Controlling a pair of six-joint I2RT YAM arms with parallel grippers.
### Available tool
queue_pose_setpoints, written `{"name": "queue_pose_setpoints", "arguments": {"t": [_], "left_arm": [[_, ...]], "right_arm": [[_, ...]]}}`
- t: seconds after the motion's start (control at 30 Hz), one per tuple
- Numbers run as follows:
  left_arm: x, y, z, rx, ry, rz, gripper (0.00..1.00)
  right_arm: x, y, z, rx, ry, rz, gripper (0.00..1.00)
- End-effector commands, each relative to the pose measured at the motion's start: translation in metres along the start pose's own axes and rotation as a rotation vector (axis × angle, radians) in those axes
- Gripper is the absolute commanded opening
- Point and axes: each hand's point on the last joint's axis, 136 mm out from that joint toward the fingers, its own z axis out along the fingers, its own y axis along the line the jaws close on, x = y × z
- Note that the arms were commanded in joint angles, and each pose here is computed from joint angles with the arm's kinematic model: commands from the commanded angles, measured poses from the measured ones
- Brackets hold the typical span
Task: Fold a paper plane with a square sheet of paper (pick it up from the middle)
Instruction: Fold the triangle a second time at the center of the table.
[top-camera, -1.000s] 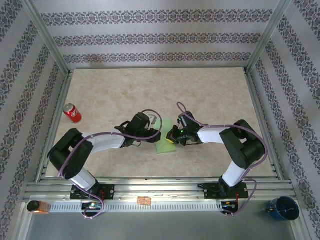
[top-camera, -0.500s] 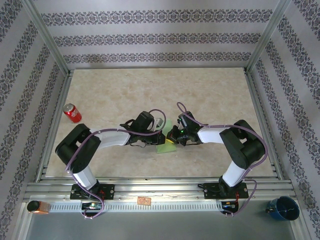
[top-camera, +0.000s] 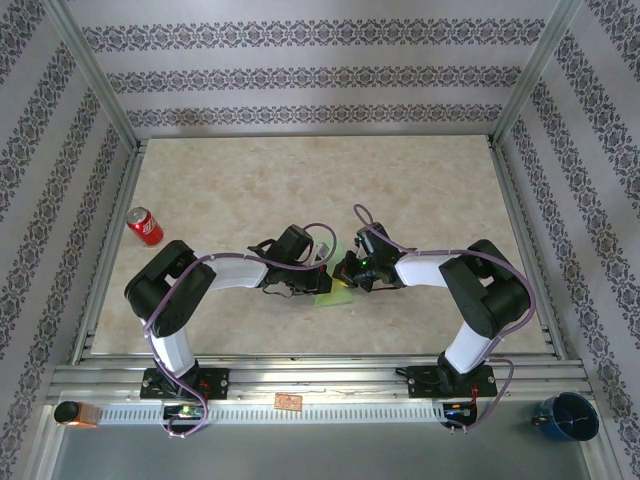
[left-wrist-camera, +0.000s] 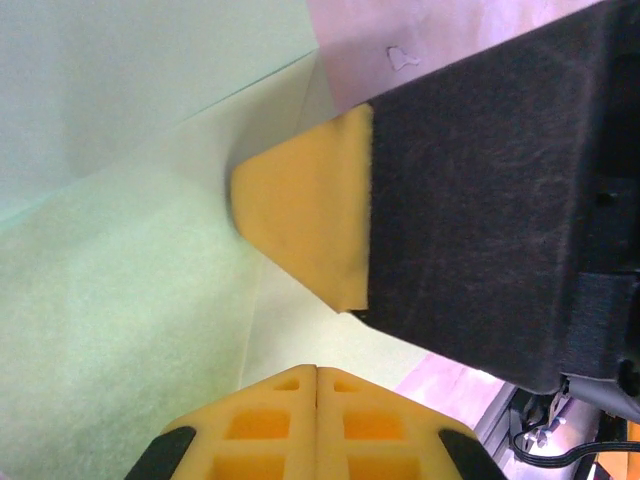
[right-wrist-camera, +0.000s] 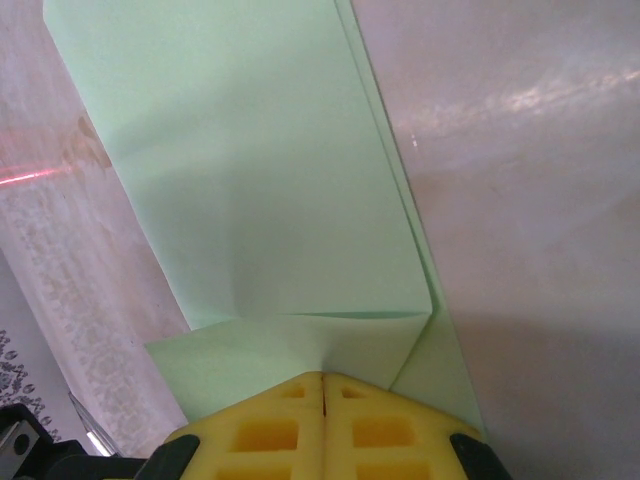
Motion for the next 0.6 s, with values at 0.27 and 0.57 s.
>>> {"name": "queue_pose_setpoints", "arguments": {"t": [0.27, 0.57], "left_arm": [[0.031, 0.029, 0.002, -0.079, 0.066, 0.0, 0.02], [0.044, 0.037, -0.005, -0.099, 0.076, -0.004, 0.03]], "right_arm": [[0.007, -0.038, 0.005, 0.115, 0.012, 0.043, 0.0], [0.008, -0.042, 0.006, 0.13, 0.013, 0.044, 0.0]]}}
